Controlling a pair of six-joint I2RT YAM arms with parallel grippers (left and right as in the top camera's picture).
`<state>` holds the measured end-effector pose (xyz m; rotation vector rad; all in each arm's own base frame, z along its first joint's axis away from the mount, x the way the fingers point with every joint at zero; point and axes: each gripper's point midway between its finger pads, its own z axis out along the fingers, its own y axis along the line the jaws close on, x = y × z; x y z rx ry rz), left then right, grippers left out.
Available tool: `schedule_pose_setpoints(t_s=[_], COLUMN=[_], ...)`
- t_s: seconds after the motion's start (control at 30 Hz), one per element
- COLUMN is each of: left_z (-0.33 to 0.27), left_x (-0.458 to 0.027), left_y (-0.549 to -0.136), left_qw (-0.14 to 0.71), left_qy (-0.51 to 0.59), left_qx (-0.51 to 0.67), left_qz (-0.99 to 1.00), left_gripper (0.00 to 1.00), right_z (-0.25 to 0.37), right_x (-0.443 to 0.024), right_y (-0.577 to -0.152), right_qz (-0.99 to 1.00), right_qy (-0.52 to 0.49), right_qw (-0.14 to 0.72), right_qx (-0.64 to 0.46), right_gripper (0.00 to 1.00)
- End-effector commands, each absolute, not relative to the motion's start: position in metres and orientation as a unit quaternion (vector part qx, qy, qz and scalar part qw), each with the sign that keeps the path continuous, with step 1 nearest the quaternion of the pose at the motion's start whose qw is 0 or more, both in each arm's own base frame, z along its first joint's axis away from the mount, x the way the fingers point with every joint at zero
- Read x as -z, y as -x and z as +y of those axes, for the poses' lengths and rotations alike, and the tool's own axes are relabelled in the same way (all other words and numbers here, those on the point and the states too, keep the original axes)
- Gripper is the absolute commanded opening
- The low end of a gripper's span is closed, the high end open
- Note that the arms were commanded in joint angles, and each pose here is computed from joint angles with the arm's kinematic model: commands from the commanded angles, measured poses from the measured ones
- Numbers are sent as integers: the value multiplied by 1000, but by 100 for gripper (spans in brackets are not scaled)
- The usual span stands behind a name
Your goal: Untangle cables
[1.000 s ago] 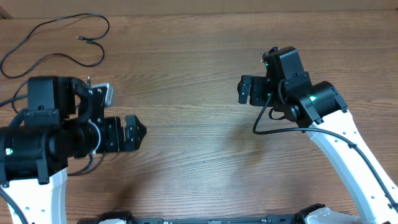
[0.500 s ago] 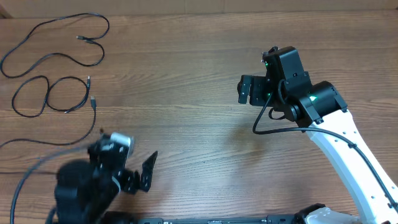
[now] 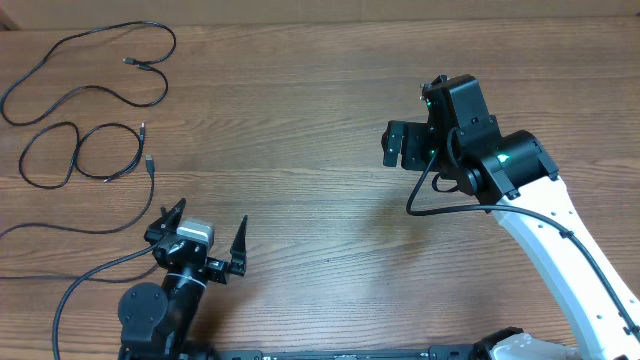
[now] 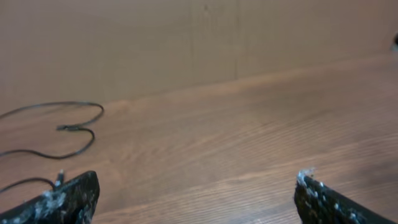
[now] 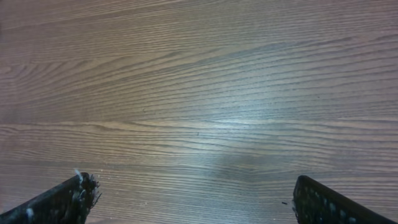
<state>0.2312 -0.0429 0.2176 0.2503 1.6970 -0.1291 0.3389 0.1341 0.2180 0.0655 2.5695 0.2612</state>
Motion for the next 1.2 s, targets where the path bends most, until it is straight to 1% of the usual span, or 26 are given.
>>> schedule_pose_setpoints(t_s=[0.0, 0.2, 0.3, 0.43, 0.7, 0.77, 0.87, 0.97, 1.03, 1.17], left_z=[-33, -16, -15, -15, -5, -5, 0, 6, 8, 11], left_x=[-212, -214, -217, -216, -236, -237, -222, -176, -155, -156], left_y=[-233, -237, -239, -240, -239, -238, -242, -247, -246, -246], left_qw=[672, 712, 738, 743, 791, 792, 771, 708, 678, 679], left_qy=[-92, -56, -55, -54, -39, -39, -26, -12, -5, -2], left_qx=[40, 19, 18, 17, -10, -11, -18, -24, -25, -30], left_qz=[733, 699, 672, 667, 610, 610, 636, 706, 735, 734], left_gripper=[100, 100, 100, 100, 100, 100, 100, 100, 100, 100], right_z=[132, 132, 132, 132, 132, 132, 132, 132, 132, 132], right_x=[-224, -224, -224, -224, -224, -224, -224, -224, -224, -224], right_y=[-343, -343, -343, -343, -343, -343, -343, -343, -343, -343], right_qz=[953, 953, 953, 953, 953, 953, 953, 953, 953, 953], right_qy=[-28, -28, -28, -28, -28, -28, -28, -28, -28, -28], right_qw=[286, 286, 286, 286, 286, 286, 286, 286, 286, 286], right_qx=[-95, -95, -95, -95, -95, -95, -95, -95, -95, -95], right_gripper=[100, 100, 100, 100, 100, 100, 100, 100, 100, 100])
